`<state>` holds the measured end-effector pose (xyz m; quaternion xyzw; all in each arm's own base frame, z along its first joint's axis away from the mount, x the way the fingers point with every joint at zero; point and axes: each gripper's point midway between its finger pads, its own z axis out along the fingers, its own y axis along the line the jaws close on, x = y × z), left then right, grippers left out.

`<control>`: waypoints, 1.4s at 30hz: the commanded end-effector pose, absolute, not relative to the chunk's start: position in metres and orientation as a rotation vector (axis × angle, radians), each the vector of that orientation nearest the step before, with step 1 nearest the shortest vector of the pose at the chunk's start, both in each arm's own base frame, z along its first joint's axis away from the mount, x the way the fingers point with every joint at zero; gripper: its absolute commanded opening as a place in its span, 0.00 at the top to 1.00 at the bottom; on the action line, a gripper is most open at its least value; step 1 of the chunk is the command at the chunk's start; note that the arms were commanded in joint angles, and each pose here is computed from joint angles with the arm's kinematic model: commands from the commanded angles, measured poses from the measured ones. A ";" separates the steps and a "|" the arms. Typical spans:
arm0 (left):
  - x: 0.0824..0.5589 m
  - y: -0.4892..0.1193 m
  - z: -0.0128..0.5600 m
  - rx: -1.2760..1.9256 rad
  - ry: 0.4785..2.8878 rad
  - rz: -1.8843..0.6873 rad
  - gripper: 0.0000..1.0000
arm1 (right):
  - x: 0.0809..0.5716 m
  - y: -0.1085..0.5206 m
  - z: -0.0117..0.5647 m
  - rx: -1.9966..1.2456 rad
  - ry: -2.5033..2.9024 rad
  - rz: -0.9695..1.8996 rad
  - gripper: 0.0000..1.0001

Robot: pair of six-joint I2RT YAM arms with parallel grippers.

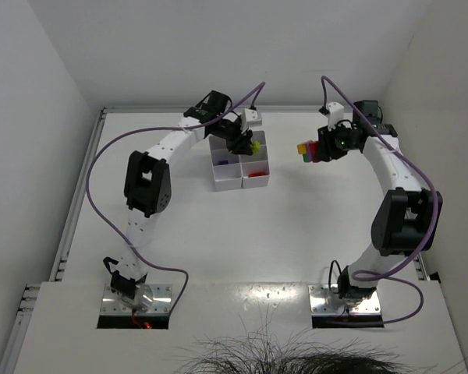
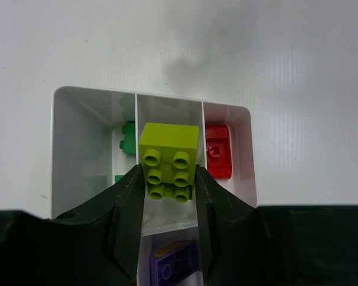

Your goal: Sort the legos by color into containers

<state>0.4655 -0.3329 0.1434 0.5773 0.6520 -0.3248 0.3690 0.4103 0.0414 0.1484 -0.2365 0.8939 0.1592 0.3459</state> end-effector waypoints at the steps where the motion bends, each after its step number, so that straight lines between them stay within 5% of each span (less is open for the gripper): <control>1: 0.459 -0.337 0.137 1.540 1.639 -0.831 0.68 | 0.413 0.041 0.166 -0.622 2.257 0.395 1.00; 8: 0.460 -0.334 0.124 1.543 1.677 -0.822 0.28 | 0.413 0.041 0.165 -0.623 2.247 0.390 1.00; 14: 0.452 -0.338 0.139 1.535 1.614 -0.909 0.18 | 0.416 0.053 0.176 -0.654 2.182 0.465 1.00; 29: 0.404 -0.322 0.269 1.157 1.596 -1.043 0.19 | 0.359 0.122 0.206 -0.735 1.976 1.006 1.00; 35: 0.416 -0.297 0.284 0.828 1.833 -1.192 0.52 | 0.373 0.145 0.213 -0.643 1.989 0.901 1.00; 42: 0.407 -0.294 0.264 0.721 1.958 -1.147 0.52 | 0.388 0.181 0.234 -0.665 1.964 0.758 1.00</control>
